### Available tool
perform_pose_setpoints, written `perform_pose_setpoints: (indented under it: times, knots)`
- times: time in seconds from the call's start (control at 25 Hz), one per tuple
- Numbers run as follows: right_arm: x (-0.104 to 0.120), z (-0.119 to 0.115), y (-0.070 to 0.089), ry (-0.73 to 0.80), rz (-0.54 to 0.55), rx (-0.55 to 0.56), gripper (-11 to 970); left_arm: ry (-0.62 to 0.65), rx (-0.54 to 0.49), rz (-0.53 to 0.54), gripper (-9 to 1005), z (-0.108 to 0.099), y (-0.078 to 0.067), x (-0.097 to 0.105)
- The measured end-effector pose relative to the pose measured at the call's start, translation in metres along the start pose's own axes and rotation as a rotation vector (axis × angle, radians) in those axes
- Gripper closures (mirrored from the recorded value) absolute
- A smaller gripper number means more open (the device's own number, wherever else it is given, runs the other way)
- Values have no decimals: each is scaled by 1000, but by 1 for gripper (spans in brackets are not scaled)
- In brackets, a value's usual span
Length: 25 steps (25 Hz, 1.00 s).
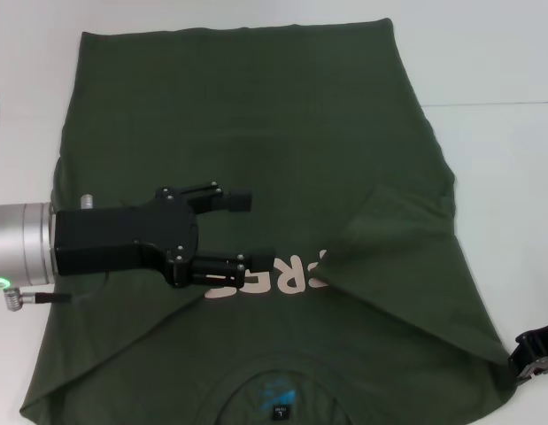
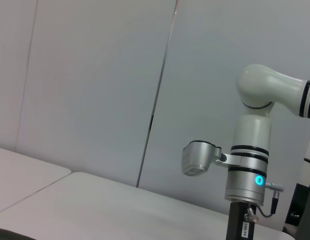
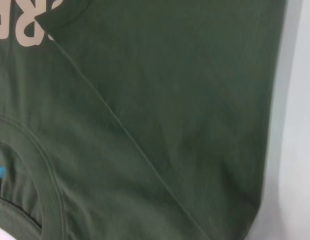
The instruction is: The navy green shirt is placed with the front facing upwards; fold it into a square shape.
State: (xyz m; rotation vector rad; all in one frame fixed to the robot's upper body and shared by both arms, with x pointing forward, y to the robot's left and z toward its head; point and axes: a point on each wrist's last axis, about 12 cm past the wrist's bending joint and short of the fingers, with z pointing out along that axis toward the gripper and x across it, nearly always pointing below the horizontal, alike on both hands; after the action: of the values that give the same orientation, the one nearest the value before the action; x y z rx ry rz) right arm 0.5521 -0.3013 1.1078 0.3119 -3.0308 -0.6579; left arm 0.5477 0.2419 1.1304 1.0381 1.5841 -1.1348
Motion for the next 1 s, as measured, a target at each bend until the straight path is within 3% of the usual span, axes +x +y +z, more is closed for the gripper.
perform_pose_setpoints:
  times: [0.32,0.52,0.76,1.0]
  knots:
    - [2,1,-3,-8,-17,5,905,-4,-12,-11,61,-2,1,1]
    - [5,-2,-8,-22,-49,9,922,0,-31,-98,62,-8,2,0]
    - [5,-7,-13,-56,-91,27,921,35,-158,-321,62,-37,2,-3]
    - [-2,-8,-10,-83,-131,41,920,109,-338,-664,62,-78,-6,-8]
